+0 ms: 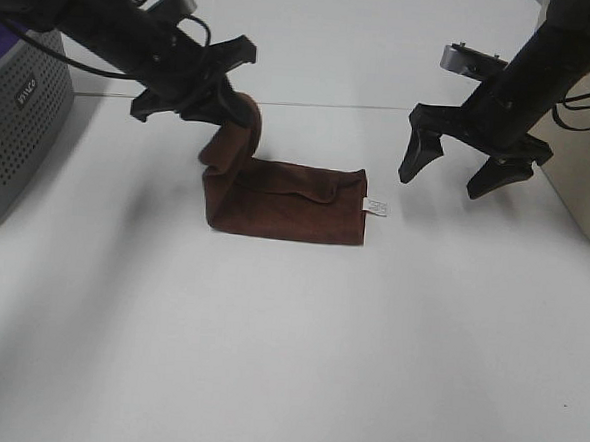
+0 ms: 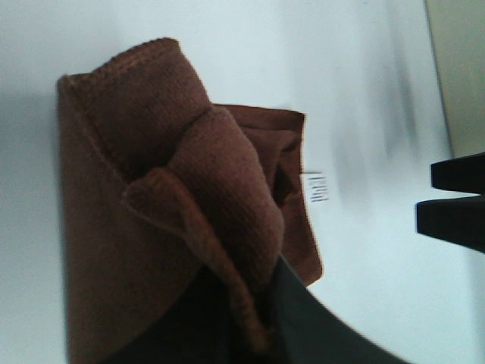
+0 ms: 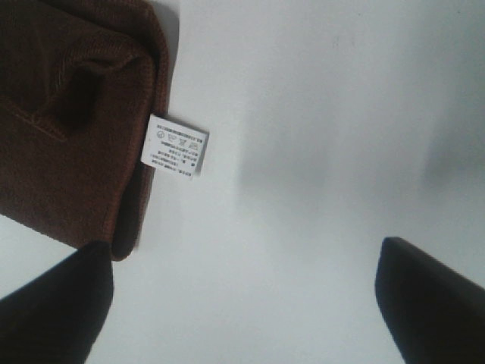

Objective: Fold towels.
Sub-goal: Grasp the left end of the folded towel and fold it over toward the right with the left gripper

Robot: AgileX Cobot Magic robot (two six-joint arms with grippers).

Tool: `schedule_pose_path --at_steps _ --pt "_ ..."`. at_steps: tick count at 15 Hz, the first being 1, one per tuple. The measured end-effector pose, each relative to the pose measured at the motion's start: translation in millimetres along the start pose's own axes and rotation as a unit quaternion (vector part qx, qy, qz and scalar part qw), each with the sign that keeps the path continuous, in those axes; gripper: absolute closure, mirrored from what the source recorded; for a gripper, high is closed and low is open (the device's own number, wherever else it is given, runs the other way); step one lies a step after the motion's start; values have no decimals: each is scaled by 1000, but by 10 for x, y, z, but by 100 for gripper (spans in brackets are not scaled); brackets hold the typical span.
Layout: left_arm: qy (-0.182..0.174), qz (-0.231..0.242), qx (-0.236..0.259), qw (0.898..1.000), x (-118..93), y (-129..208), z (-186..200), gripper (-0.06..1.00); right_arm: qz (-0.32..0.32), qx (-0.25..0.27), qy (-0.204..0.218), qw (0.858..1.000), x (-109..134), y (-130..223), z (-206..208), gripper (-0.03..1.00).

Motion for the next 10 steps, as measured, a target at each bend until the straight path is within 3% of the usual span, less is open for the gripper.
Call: schedule_pose_path --at_steps 3,5,7,10 --pt "21 -12 1 1000 -387 99 -380 91 0 0 0 1000 0 0 0 7" --pt "25 -1 4 1000 -473 176 -690 88 0 0 0 1000 0 0 0 7" --pt "25 18 4 1000 -506 244 -929 74 0 0 0 1000 0 0 0 7" --pt "28 19 7 999 -547 300 -1041 44 0 0 0 1000 0 0 0 7"
Point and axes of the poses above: a point on each arm's last joint axis where the gripper is mounted, z pointing back along that axis away from the gripper, x along the wrist's bending axis when the last joint is at zero, y = z × x, the point moved 2 cm from there along -z, pointing out along that axis toward the gripper, and after that the axes turned 1 degree about z, right-handed, at the moved point
